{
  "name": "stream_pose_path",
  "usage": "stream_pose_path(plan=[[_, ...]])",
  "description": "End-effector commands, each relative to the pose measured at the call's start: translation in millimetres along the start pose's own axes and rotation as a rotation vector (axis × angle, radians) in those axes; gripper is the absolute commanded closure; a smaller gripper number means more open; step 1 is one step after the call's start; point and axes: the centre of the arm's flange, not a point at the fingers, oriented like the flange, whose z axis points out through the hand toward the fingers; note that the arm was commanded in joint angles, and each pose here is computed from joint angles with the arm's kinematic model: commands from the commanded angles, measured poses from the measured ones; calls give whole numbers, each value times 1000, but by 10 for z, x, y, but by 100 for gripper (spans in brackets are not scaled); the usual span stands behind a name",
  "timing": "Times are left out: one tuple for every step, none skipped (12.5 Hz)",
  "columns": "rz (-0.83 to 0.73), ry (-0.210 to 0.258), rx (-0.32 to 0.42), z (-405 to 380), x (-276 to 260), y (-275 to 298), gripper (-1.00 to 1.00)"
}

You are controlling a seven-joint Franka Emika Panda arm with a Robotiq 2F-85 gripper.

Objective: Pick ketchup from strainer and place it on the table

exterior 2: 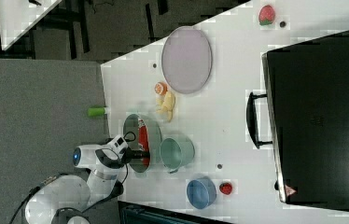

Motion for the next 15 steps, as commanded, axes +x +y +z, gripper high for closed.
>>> stream_pose_path(plan=[[5, 63, 5, -326, -48, -210, -19], [2, 89, 3, -449, -27, -226, -19], [-2, 116, -4, -605, -18, -251, -19], [3, 140, -14, -789, -23, -283, -19], [19, 151, -30, -980, -52, -315, -19], [48, 150, -46, -1171, -101, -355, -19], [89, 139, -54, -1355, -147, -394, -19], [142, 130, -38, -1555, -151, -430, -19], [197, 120, -18, -1756, -129, -452, -19], [245, 109, -3, -1940, -88, -449, -19], [283, 107, 2, -2125, -16, -421, -19], [306, 114, -7, -2308, 81, -366, -19], [317, 119, -19, -2494, 198, -291, -19], [312, 116, -35, -2661, 318, -197, -19], [299, 109, -50, -2820, 445, -78, -19]])
